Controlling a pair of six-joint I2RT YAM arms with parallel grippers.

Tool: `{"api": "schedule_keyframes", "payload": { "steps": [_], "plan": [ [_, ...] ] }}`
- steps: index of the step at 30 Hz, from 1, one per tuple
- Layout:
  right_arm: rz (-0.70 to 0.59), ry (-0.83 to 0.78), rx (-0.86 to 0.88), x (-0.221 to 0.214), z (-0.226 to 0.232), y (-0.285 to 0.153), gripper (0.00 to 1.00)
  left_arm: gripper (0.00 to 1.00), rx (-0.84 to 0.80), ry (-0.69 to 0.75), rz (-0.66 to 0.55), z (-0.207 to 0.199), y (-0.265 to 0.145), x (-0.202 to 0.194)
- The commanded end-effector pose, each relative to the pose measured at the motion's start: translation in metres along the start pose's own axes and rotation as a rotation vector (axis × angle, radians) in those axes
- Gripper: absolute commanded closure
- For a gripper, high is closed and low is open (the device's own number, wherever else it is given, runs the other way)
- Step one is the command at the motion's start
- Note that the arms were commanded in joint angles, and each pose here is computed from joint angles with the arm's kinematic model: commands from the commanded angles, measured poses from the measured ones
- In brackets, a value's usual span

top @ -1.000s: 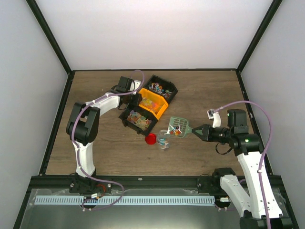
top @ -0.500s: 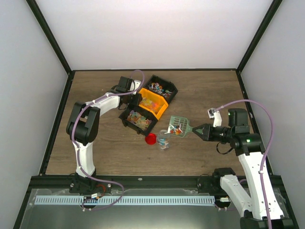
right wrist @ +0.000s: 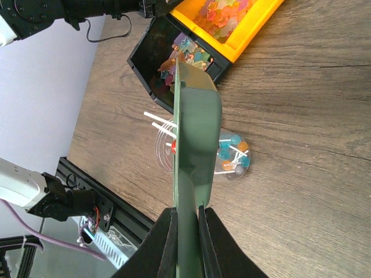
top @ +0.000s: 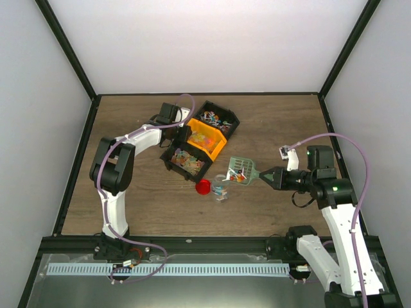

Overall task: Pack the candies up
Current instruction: Place the fake candies in the packing bottle.

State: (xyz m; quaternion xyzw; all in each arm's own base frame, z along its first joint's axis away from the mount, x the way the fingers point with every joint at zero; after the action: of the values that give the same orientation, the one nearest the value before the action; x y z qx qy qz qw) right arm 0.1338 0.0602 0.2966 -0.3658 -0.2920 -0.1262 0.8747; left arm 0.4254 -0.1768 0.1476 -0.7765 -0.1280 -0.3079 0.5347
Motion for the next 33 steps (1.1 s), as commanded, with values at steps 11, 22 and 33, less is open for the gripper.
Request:
{"api": "schedule_keyframes", "payload": {
  "steps": [11,22,33],
  "plan": [
    [-0.017,-0.046,-0.009,0.007,0.013,-0.012,0.99,0.56,0.013,-0.01,0.109,0.005,0.016,-0.022],
    [0.004,-0.062,0.012,0.014,0.013,-0.005,0.99,0.56,0.017,-0.008,0.114,0.005,0.018,-0.024],
    [0.026,-0.078,0.025,0.017,0.016,-0.003,0.99,0.56,0.025,-0.009,0.119,0.007,0.019,-0.026]
  ]
}}
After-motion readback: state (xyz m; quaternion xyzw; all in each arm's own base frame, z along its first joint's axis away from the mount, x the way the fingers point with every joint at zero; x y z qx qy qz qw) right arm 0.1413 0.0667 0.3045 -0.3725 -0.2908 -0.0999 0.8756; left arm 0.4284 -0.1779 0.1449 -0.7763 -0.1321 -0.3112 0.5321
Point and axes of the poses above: each gripper's point midway between its finger pads, its own y axis out along the fingers, its own z axis along the line the jaws close on, x = y × z, the point moved 10 cm from there along -y, back along the fingers, and after that the axes turned 8 degrees about -y, right-handed, at the moved point
